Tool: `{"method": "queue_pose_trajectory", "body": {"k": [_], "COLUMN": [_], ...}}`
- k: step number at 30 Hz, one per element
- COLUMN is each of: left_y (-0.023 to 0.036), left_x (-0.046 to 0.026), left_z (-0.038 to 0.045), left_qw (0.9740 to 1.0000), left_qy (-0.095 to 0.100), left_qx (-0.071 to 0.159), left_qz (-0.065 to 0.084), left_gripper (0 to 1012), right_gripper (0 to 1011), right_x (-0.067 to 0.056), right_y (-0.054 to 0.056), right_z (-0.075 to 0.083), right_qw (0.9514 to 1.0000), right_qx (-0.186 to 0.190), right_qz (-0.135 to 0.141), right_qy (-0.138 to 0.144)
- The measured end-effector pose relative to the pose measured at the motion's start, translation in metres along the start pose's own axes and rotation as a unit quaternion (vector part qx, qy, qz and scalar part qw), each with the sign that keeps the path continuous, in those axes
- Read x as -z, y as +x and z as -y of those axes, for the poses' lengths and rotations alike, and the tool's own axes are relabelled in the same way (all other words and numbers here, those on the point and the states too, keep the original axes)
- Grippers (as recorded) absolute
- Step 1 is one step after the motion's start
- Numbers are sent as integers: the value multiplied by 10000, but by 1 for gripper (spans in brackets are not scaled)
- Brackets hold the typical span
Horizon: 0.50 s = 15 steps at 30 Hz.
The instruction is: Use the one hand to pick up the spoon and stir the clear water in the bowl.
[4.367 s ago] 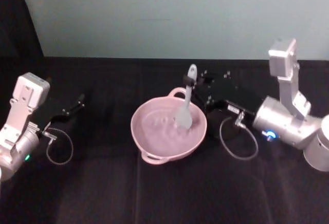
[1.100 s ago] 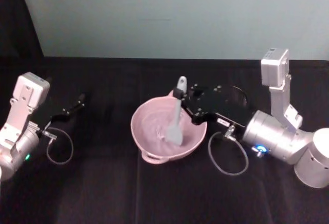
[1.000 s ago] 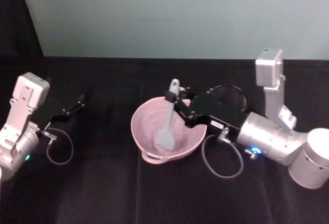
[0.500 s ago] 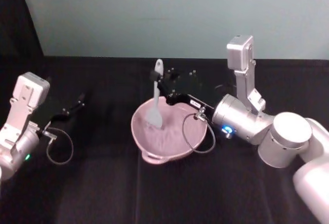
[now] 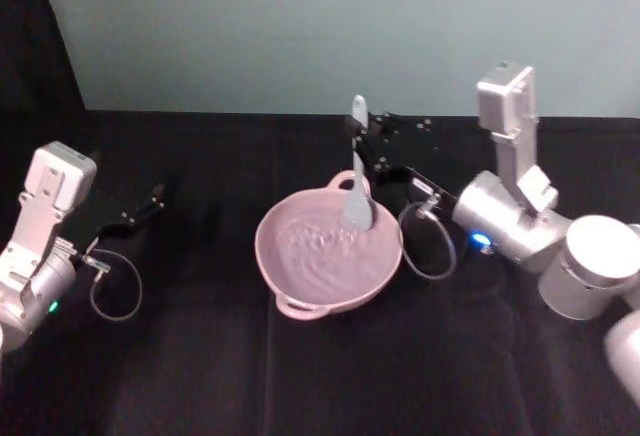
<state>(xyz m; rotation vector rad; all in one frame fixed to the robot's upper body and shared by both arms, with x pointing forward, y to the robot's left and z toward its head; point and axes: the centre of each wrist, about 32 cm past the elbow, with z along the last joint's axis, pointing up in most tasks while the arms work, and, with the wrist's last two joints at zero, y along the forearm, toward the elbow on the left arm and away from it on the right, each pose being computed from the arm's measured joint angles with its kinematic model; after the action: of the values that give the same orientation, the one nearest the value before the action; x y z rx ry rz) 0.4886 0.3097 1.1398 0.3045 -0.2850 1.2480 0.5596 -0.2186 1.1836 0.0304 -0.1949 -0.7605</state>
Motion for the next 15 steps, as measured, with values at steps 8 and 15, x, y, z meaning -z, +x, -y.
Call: {"method": "queue_pose_trajectory", "body": {"k": [8,15], "left_y": [0,0], "left_x": [0,0], "left_z": [0,0], "left_qw": [10000,10000], "left_qy": [0,0], "left_qx": [0,0], "left_qz": [0,0], "left_gripper": [1011,1011], "right_gripper": [114,116], "right_x": [-119,-176], "right_y": [-95,-271], "right_z": [345,454], "right_qw": [9995,9964], "right_qx": [-304,-739], "right_qz": [-99,-388], "right_qy": [-78,-113]}}
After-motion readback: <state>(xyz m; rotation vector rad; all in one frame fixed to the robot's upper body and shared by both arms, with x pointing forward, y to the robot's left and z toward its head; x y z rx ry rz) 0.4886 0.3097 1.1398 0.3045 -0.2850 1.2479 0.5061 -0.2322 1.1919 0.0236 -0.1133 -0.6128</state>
